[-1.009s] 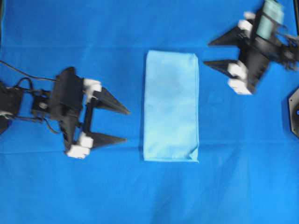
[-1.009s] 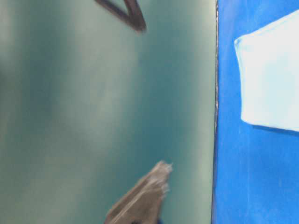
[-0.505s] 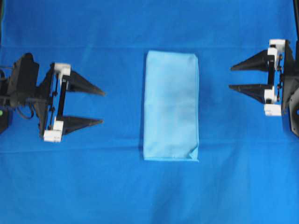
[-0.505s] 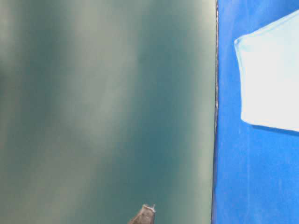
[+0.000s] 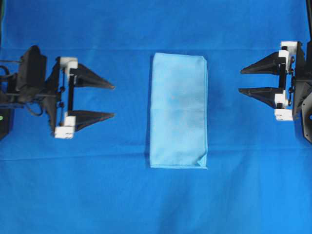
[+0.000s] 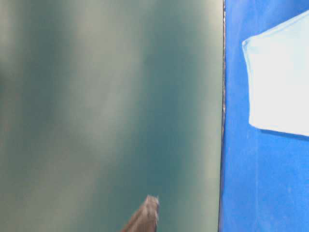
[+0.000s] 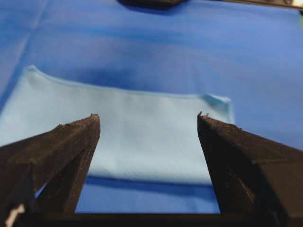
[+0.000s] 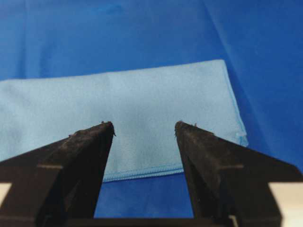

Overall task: Fold the light blue towel.
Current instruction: 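Retract both grippers outward away from the towel, then move both grippers to the strip's top corners and pinch them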

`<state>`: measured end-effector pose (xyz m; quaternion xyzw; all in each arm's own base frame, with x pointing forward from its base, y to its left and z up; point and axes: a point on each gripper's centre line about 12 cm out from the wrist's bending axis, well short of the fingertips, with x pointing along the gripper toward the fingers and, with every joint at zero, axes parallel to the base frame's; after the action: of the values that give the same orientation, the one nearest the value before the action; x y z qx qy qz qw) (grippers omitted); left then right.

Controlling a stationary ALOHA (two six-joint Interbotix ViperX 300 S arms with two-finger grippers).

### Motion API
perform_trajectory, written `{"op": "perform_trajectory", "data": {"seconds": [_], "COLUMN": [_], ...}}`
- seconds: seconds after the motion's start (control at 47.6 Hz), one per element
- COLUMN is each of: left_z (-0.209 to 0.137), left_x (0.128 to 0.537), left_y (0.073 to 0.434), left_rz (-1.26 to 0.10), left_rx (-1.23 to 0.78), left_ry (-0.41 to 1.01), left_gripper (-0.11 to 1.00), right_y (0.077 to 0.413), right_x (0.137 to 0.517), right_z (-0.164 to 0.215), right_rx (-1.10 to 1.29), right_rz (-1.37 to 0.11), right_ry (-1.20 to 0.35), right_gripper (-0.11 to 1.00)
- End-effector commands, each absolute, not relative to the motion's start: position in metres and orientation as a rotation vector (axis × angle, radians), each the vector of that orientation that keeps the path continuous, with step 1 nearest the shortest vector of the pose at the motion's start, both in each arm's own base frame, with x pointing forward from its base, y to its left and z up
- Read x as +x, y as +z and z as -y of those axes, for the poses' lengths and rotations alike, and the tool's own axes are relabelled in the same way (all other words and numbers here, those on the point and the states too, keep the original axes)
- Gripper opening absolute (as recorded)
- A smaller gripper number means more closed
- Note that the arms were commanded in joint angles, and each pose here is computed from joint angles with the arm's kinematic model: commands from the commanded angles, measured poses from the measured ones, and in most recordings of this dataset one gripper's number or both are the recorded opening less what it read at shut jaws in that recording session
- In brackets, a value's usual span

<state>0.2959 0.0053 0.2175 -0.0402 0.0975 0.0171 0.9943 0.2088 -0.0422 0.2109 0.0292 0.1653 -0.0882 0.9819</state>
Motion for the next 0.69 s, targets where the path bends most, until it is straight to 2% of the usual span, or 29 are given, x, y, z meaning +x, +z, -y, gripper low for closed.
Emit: {"op": "perform_trajectory", "data": {"seconds": [0.0, 0.231, 0.442, 0.673], "left_z": [-0.014, -0.055, -0.104, -0.138], "left_x": [0.312, 0.352, 0.381, 0.398], "left_y": [0.228, 0.220, 0.182, 0.136], "left_rz": [-0.165, -0.248, -0.367, -0.456], "left_rx": [-0.071, 0.003, -0.011, -0.040], "left_ry": [0.060, 0.160, 0.264, 0.328], "left_gripper": [0.79, 0.79, 0.79, 0.79], "right_y": [0.221, 0.203, 0.172, 0.136], "right_x": [0.215, 0.226, 0.253, 0.294], "right_z": [0.051, 0.089, 0.123, 0.148], "right_rx": [0.064, 0.083, 0.114, 0.126], "right_rz": [-0.317, -0.420, -0.572, -0.693], "right_ry": [-0.210, -0.344, -0.399, -0.391], "right_gripper": [0.60, 0.60, 0.60, 0.60]}}
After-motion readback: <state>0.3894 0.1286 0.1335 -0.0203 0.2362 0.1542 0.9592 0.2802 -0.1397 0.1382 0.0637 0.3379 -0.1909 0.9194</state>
